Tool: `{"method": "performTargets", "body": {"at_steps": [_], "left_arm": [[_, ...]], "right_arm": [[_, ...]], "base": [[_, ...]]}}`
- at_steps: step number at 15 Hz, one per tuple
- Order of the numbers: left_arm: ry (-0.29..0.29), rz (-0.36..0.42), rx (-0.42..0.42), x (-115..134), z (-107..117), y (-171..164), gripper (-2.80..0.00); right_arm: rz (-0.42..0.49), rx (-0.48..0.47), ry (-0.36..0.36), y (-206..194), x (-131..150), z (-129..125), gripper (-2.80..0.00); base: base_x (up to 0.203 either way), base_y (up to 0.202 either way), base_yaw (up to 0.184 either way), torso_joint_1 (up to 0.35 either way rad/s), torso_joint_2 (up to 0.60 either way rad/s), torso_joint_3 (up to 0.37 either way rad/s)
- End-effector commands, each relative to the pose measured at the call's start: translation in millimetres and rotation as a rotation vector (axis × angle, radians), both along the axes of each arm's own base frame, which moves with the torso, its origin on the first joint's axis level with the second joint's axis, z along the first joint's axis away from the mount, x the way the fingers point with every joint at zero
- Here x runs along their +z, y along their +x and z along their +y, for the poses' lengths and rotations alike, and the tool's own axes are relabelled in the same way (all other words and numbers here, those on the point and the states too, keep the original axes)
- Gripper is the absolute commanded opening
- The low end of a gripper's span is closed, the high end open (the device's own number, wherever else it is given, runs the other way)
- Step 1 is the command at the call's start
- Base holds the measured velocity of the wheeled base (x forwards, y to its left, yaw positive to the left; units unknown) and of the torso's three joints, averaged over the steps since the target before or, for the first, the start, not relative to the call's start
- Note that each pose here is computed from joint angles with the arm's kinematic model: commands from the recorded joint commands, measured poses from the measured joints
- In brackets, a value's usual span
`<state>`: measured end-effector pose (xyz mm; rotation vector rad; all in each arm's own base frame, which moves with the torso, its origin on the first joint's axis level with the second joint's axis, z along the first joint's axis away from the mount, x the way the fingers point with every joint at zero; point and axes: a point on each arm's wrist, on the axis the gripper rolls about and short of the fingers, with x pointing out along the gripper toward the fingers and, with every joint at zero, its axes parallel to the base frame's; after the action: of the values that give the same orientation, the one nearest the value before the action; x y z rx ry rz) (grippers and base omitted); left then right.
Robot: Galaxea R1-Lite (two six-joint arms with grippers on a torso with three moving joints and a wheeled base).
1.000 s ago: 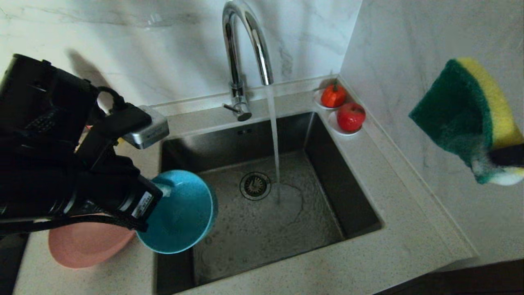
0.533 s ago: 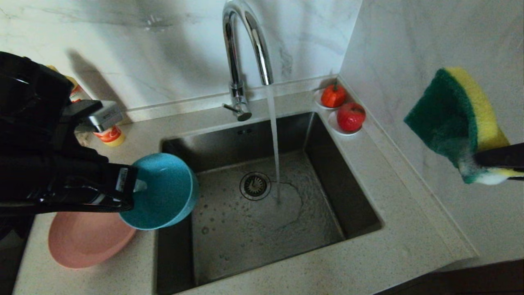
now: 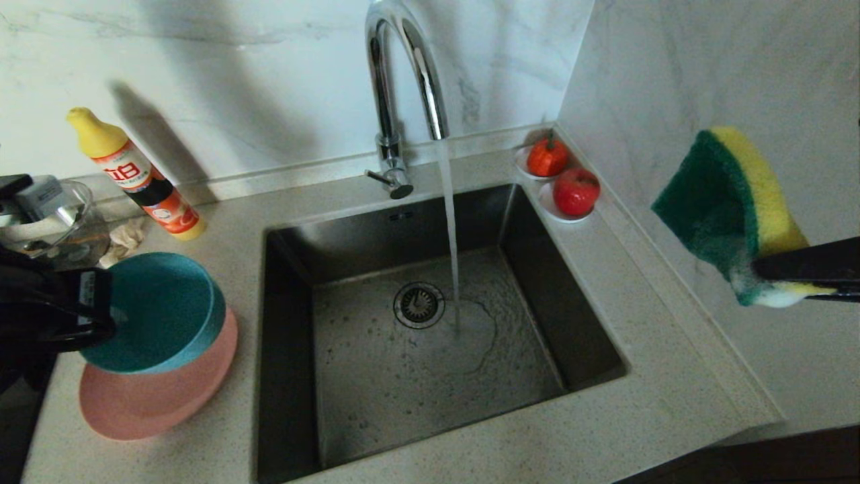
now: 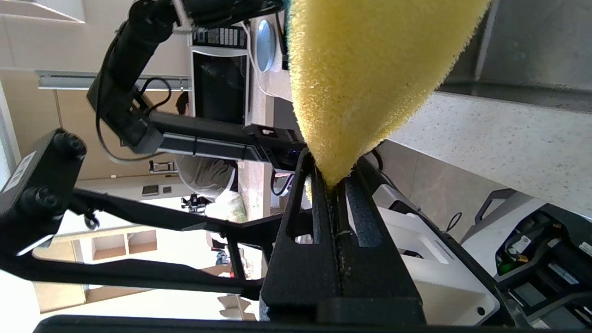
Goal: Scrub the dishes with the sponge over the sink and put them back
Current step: Place the bowl on the table
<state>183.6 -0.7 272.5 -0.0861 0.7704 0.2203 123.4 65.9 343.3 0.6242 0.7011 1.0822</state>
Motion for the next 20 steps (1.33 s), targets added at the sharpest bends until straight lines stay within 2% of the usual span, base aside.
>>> {"method": "performTargets", "body": {"at_steps": [1, 7, 9, 12, 16, 20], "left_arm": [[-0.007, -0.004, 0.121, 4.0, 19.6, -11.4, -2.80], [-0.040, -0.022, 0.389, 3.6, 56.6, -27.1, -2.80], [-0.069, 0.040, 0.417, -12.5, 63.0, -23.1, -2.80], [-0.161, 0.076, 0.474, -25.8, 79.9, -8.3, -2.80], [-0.235, 0.013, 0.566, -25.3, 111.9, -9.6, -2.80], [-0.282, -0.002, 0.670, -28.2, 139.4, -21.3, -2.80]], "right_arm": [[0.024, -0.013, -0.006, 7.8, -3.2, 0.3, -2.80], [0.049, -0.034, -0.016, 17.6, -7.6, 0.3, -2.80], [0.055, -0.037, -0.019, 20.2, -8.8, 0.7, -2.80], [0.039, -0.038, -0.025, 19.5, -9.6, -0.6, -2.80], [0.045, -0.043, -0.027, 23.1, -10.5, -0.3, -2.80], [0.058, -0.043, -0.033, 26.7, -13.4, 0.8, -2.80]], "base": [[0.000, 0.000, 0.000, 0.000, 0.00, 0.000], [0.000, 0.000, 0.000, 0.000, 0.00, 0.000], [0.000, 0.000, 0.000, 0.000, 0.00, 0.000], [0.000, 0.000, 0.000, 0.000, 0.00, 0.000], [0.000, 0.000, 0.000, 0.000, 0.00, 0.000], [0.000, 0.000, 0.000, 0.000, 0.00, 0.000]]}}
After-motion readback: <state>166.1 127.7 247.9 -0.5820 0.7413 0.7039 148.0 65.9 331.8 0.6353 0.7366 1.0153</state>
